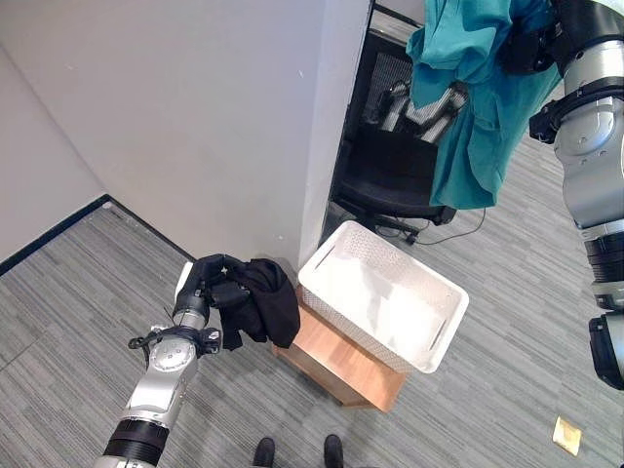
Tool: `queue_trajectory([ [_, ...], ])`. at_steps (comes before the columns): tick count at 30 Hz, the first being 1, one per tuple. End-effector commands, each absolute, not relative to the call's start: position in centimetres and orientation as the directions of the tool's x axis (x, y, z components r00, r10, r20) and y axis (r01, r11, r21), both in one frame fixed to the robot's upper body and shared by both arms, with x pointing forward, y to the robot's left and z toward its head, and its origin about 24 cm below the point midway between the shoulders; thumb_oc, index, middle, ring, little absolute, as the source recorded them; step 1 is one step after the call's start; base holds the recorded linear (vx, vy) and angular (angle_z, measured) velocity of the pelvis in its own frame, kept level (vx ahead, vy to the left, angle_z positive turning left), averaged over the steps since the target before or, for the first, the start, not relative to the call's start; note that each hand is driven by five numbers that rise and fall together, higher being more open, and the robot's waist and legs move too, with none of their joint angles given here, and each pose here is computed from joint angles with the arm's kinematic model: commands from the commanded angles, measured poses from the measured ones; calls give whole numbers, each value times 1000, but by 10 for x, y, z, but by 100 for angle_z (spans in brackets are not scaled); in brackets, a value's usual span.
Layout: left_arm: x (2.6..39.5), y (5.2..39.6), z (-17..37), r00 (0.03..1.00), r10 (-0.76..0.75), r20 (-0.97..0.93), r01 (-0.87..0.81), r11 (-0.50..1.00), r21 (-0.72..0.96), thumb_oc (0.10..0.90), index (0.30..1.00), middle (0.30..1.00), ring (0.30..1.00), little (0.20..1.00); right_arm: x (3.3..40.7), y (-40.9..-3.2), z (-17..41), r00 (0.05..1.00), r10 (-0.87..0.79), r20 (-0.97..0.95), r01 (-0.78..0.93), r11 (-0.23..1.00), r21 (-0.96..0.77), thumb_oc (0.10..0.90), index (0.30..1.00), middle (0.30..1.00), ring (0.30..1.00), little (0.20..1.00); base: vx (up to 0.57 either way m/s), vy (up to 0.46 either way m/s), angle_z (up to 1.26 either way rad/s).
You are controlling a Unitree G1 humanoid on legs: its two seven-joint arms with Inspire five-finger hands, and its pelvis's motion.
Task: Pick up bed clothes into laundry basket.
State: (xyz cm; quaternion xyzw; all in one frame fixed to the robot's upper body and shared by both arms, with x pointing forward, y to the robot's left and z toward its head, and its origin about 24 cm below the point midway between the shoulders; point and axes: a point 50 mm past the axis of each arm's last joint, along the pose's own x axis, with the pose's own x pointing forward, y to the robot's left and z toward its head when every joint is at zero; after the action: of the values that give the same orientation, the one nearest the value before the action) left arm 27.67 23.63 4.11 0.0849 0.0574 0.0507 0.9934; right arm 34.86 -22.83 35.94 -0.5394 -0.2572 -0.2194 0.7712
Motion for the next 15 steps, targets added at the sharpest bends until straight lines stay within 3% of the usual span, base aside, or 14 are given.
queue_trajectory([
  [1, 285, 229, 72, 996, 60, 71, -70, 986, 153, 400, 300, 300, 300, 300, 319, -228, 416, 599, -44, 799, 777, 271, -568, 400, 300, 300, 300, 300, 0, 0, 0],
  [8, 285, 224, 69, 996, 61, 61, -68, 990, 127, 400, 300, 300, 300, 300, 340, -231, 370, 725, -64, 686, 670, 296, -680, 400, 300, 300, 300, 300, 10, 9, 0],
  [15, 279, 227, 57, 996, 85, 16, -86, 989, 122, 400, 300, 300, 300, 300, 335, -237, 332, 750, -78, 656, 637, 348, -688, 400, 300, 300, 300, 300, -4, 4, -1],
])
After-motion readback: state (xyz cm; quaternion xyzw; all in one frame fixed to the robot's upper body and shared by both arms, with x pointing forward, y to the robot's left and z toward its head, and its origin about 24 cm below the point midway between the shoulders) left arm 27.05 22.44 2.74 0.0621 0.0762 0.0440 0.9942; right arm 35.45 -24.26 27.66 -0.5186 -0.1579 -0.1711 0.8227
